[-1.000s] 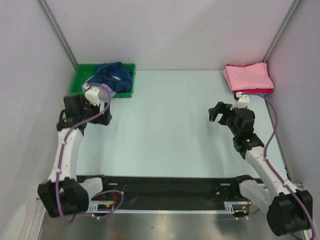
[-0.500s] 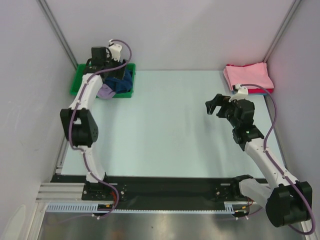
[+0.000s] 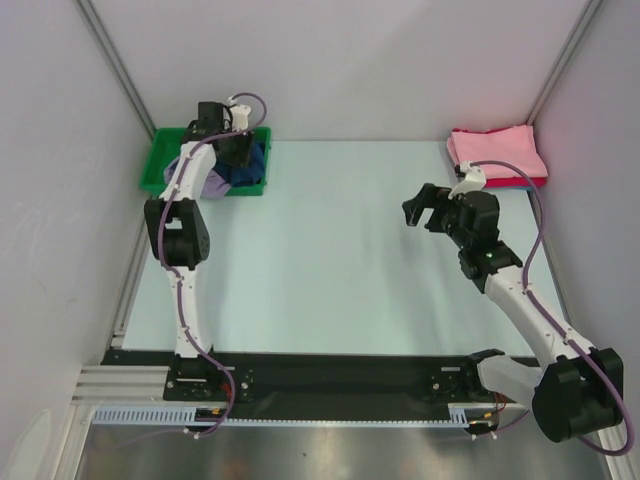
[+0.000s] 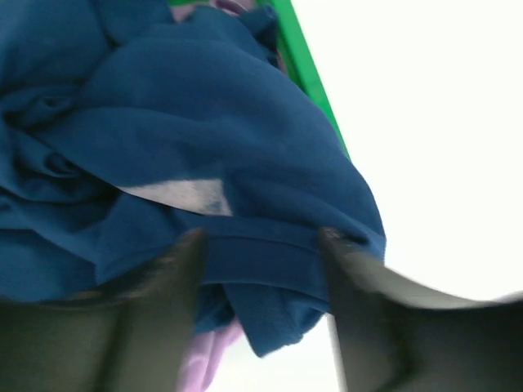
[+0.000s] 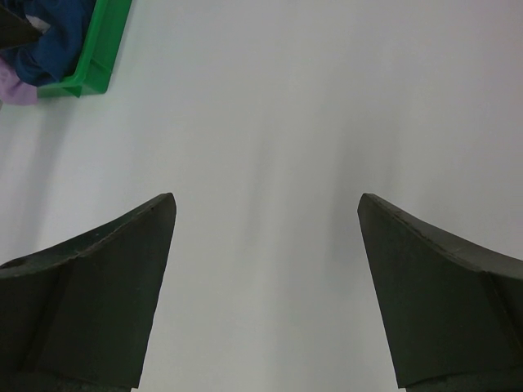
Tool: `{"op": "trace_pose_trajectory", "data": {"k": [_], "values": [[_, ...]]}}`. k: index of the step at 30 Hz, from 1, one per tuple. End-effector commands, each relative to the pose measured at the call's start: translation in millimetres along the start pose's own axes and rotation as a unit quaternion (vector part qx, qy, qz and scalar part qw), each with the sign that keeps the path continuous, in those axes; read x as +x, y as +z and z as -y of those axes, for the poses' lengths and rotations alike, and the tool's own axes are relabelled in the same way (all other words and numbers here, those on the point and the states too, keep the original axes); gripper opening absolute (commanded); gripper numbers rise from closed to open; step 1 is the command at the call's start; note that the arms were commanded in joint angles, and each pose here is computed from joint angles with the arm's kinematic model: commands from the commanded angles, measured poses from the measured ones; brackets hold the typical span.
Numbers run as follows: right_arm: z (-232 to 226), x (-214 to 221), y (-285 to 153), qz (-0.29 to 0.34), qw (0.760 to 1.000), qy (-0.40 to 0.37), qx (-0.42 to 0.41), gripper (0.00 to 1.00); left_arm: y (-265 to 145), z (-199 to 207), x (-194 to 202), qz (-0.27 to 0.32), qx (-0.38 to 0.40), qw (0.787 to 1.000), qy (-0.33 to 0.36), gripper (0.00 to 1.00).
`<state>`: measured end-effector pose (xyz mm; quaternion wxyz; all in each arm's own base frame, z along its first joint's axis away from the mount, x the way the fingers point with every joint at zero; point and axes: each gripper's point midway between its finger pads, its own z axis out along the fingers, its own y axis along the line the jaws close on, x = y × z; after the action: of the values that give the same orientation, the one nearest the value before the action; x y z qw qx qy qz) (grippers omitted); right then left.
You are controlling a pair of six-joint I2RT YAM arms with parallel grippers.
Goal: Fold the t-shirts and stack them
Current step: Grab the tshirt from the pile
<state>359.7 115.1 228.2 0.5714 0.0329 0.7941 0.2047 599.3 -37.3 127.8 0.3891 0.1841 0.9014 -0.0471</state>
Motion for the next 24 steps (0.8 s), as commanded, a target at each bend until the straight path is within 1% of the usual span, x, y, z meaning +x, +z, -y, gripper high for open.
{"op": "trace_pose_trajectory", "data": {"k": [1,3,4,5,6,11,14,18,20,21,22,23,24], "values": [[-11,-18,5,0.013,1.000,-0.008,-0.007,1.00,-6,14,10,-0.021,0.034,0.999,-0.015,0.53],[-15,-20,5,0.015,1.000,-0.013,-0.012,1.00,-11,15,7,-0.019,0.036,0.999,-0.011,0.36],[-16,-20,6,0.014,1.000,-0.013,-0.013,1.00,-15,14,1,-0.011,0.033,0.999,-0.010,0.06],[-17,-20,7,0.015,1.000,-0.014,-0.015,1.00,-20,12,-5,-0.003,0.028,1.000,-0.012,0.00],[-17,-20,7,0.016,1.000,-0.014,-0.015,1.00,-30,11,-18,0.015,0.023,1.000,-0.007,0.00],[-17,-24,6,0.025,0.999,-0.016,-0.016,1.00,-53,8,-37,0.040,0.012,0.999,0.012,0.00],[-18,-25,5,0.027,0.999,-0.022,-0.017,1.00,-58,8,-37,0.039,0.009,0.999,0.018,0.00],[-18,-27,2,0.029,0.999,-0.026,-0.018,1.00,-60,18,-27,0.025,0.032,0.999,0.018,0.00],[-15,-24,1,0.026,0.999,-0.027,-0.012,1.00,-70,18,-33,0.038,0.026,0.999,0.013,0.00],[-14,-24,0,0.026,0.999,-0.027,-0.010,1.00,-67,17,-29,0.038,0.021,0.999,0.011,0.03],[-15,-24,-1,0.027,0.999,-0.026,-0.009,1.00,-68,14,-26,0.035,0.012,0.999,0.011,0.20],[-13,-22,-2,0.026,0.999,-0.024,-0.007,1.00,-65,13,-21,0.026,0.009,0.999,0.017,0.46],[-14,-21,-2,0.026,0.999,-0.023,-0.009,1.00,-60,10,-11,0.012,0.003,1.000,0.021,0.68]]}}
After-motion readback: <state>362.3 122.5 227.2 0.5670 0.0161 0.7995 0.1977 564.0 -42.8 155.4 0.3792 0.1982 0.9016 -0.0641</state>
